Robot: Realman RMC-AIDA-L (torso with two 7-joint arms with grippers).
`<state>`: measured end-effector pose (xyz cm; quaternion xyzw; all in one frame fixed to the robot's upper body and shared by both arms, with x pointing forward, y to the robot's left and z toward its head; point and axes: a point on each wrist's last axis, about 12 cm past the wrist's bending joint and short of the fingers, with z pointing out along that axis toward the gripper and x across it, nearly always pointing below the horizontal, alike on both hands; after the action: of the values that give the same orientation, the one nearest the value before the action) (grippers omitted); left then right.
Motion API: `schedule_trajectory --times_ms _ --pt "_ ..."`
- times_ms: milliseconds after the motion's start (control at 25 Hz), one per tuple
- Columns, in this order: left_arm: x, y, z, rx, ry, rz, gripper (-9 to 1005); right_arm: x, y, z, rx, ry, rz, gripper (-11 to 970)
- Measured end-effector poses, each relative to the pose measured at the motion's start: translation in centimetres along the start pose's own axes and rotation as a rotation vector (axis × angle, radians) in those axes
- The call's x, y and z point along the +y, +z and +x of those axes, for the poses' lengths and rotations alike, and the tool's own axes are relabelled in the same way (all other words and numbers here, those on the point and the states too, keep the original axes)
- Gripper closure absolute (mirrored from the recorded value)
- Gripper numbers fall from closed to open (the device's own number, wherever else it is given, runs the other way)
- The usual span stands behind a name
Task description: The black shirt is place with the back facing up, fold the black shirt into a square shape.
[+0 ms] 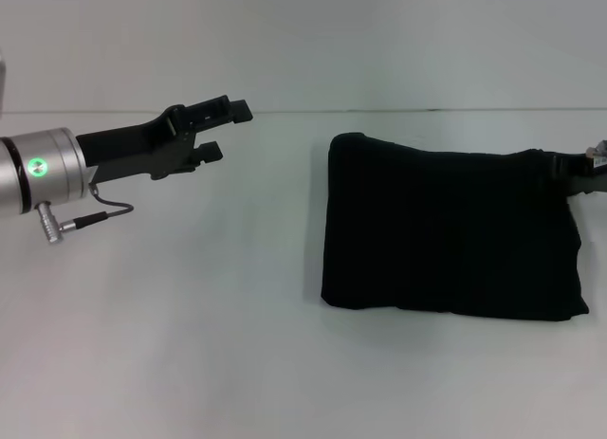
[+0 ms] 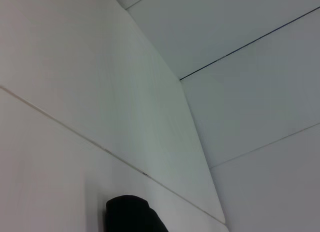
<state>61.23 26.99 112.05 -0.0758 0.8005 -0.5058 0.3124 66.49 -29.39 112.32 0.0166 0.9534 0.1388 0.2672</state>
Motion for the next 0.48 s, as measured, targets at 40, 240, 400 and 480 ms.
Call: schedule_trajectory --times_ms 40,240,400,480 --pt "0.0 0.0 0.0 0.000 0.000 0.000 47 -0.1 0.2 0.0 -0.001 0.000 0.007 908" --pt "0.2 0.0 0.3 0.002 -0.005 0.002 48 -1.4 0.2 -0.5 -0.035 0.012 0.104 787" --pt "0.2 -0.1 0.3 0.002 -0.008 0.007 48 -3.4 -1.9 -1.8 -0.060 0.107 0.086 669" --pt "0.2 -0.2 0.4 0.002 -0.007 0.007 47 -3.9 -3.2 -1.9 -0.052 0.148 -0.019 630"
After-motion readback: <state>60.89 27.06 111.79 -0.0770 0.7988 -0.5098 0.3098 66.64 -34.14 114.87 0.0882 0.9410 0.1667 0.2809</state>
